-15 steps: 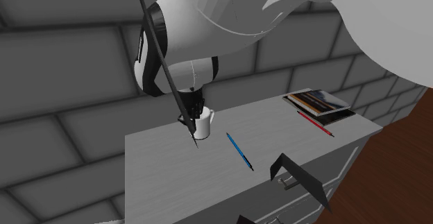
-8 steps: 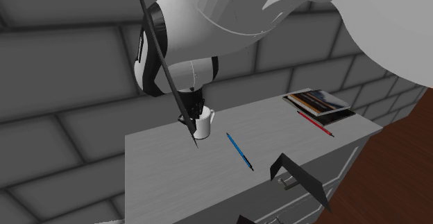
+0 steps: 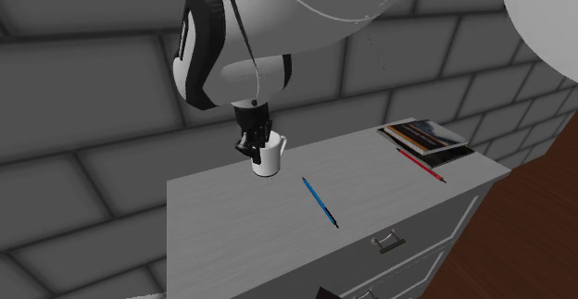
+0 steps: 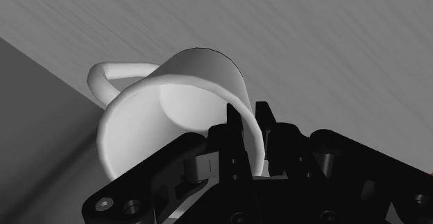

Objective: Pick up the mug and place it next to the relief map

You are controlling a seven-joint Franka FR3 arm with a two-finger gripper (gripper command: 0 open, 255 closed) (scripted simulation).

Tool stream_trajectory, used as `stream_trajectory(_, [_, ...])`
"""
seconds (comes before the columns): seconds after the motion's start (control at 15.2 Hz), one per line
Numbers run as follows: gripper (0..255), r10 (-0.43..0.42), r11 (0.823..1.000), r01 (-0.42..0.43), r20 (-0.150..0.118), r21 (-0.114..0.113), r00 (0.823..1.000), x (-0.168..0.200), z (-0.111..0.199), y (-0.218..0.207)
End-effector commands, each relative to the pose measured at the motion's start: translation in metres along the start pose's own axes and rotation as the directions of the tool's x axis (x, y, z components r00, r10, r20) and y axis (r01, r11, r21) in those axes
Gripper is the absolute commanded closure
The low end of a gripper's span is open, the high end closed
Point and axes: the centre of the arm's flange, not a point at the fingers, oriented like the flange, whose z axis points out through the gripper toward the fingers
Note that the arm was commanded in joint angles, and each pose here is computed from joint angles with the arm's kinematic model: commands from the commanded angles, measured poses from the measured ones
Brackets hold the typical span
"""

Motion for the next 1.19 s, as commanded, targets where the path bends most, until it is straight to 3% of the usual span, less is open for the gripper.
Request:
stream_trajectory(0.0, [255, 0.000, 1.000, 0.000, 0.000, 0.000, 1.000, -0.001, -0.011, 0.002])
stream_trajectory(1.12, [255, 0.000, 1.000, 0.000, 0.000, 0.000, 1.000, -0.001, -0.101, 0.007])
